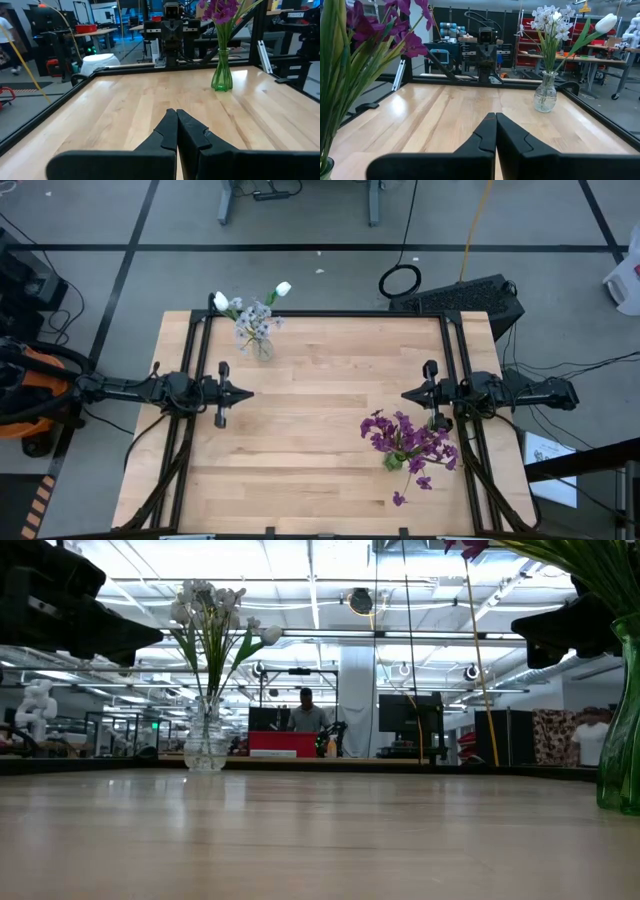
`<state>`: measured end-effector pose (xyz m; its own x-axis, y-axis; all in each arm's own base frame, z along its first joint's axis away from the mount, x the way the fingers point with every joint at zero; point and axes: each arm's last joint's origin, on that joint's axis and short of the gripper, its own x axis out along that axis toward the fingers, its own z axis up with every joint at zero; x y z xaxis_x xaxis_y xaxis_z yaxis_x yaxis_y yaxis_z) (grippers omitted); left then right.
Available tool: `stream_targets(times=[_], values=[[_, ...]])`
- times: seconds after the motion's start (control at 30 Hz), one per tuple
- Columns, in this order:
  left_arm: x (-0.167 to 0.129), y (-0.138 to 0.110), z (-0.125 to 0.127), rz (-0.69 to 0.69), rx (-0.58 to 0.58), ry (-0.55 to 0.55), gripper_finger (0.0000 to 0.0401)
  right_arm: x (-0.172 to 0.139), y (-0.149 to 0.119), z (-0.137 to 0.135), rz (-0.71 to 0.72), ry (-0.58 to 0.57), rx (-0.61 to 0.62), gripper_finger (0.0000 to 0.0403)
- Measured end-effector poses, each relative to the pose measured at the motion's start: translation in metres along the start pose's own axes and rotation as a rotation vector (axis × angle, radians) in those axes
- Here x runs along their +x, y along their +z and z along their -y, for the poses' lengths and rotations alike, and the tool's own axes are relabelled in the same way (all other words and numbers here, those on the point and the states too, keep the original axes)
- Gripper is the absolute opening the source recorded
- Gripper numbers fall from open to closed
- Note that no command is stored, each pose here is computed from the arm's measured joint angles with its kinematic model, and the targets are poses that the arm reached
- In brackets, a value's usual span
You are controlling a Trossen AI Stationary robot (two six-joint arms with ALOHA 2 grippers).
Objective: Sort flowers into vase by color
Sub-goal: Return to Home Position
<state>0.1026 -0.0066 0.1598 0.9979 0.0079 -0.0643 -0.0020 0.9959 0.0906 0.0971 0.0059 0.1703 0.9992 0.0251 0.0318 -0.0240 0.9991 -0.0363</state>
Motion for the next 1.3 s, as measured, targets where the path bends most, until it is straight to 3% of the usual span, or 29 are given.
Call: stream_targets(times=[1.3], values=[[0.0,0.0016,-0.0002,0.016,-0.027,0.005,0.0002,0.0,0.0,0.0,0.0,0.0,0.0,0.0]])
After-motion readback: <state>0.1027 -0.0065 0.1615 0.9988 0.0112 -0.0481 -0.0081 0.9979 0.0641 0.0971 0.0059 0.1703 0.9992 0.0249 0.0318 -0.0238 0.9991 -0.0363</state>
